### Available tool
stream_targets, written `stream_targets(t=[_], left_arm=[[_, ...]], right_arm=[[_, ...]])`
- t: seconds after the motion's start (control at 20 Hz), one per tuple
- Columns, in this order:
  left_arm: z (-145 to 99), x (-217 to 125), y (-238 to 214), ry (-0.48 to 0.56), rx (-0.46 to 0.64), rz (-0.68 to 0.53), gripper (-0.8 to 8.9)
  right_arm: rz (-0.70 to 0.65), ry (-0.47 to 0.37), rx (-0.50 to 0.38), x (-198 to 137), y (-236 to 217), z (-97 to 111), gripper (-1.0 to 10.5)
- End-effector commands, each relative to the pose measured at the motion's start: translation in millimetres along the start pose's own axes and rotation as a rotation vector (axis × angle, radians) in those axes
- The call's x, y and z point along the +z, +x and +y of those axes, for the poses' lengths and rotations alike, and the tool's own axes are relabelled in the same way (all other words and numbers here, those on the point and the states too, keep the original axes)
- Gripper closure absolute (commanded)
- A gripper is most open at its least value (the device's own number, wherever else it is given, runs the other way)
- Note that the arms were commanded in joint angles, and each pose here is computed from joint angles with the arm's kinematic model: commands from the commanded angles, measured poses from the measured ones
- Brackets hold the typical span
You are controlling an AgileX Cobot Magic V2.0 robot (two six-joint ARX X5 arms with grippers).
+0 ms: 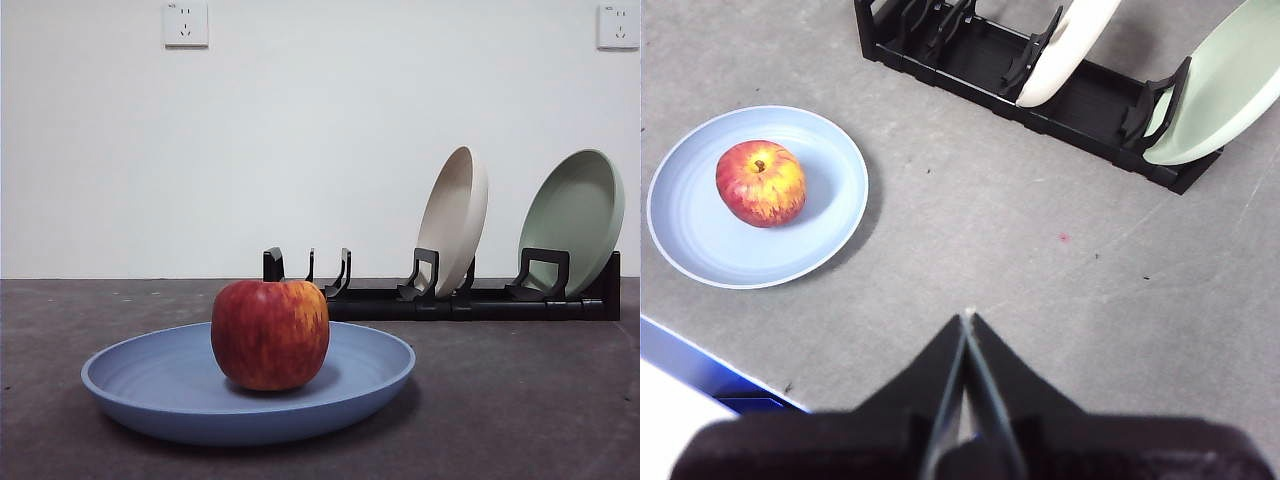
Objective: Take the blue plate from the plate rack,put the plate on the table,take the apple from the table,put the apple in the plate
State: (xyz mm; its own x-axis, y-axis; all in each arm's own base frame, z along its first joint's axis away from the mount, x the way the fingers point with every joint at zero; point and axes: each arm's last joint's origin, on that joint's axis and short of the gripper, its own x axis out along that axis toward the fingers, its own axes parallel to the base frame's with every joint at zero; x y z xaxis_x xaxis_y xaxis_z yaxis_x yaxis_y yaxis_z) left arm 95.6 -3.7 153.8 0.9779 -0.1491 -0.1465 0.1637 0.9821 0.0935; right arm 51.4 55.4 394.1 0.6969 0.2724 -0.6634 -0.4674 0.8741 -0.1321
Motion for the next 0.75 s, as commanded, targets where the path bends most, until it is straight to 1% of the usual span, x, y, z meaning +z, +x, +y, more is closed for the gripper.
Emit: stream_targets(t=[0.05, 0.45, 0.5, 0.55, 0.6, 0.65, 0.75], left_arm=[[0.1, -4.0, 1.8, -0.015, 0.000, 0.022, 8.17], [0.1, -8.1, 4.9, -0.024, -0.006, 0.078, 8.17], [0.1, -8.4, 5.1, -0.024, -0.007, 0.081, 8.17], [0.1, -8.5, 5.2, -0.025, -0.007, 0.083, 8.17], [0.1, -8.6, 5.3, -0.025, -0.007, 0.085, 8.17], [0.1, -8.7, 5.4, -0.025, -0.007, 0.086, 8.17], [0.2, -8.8, 5.4, -0.025, -0.005, 0.087, 8.17]], right_arm=[[0.013, -0.011, -0.005, -1.3, -0.3, -0.4, 9.5], [0.013, -0.014, -0.005, -1.4, -0.3, -0.4, 9.5], [0.011, -0.094, -0.024, -1.6, 0.2, -0.8, 9.5], [-0.009, -0.155, -0.083, -0.2, 1.1, -2.9, 9.5], [-0.054, -0.169, -0.124, -0.6, 2.9, -6.5, 9.5], [-0.128, -0.159, -0.133, -4.1, 9.4, -9.5, 9.5], [-0.347, -0.117, -0.085, -23.4, 41.1, -14.0, 9.5]])
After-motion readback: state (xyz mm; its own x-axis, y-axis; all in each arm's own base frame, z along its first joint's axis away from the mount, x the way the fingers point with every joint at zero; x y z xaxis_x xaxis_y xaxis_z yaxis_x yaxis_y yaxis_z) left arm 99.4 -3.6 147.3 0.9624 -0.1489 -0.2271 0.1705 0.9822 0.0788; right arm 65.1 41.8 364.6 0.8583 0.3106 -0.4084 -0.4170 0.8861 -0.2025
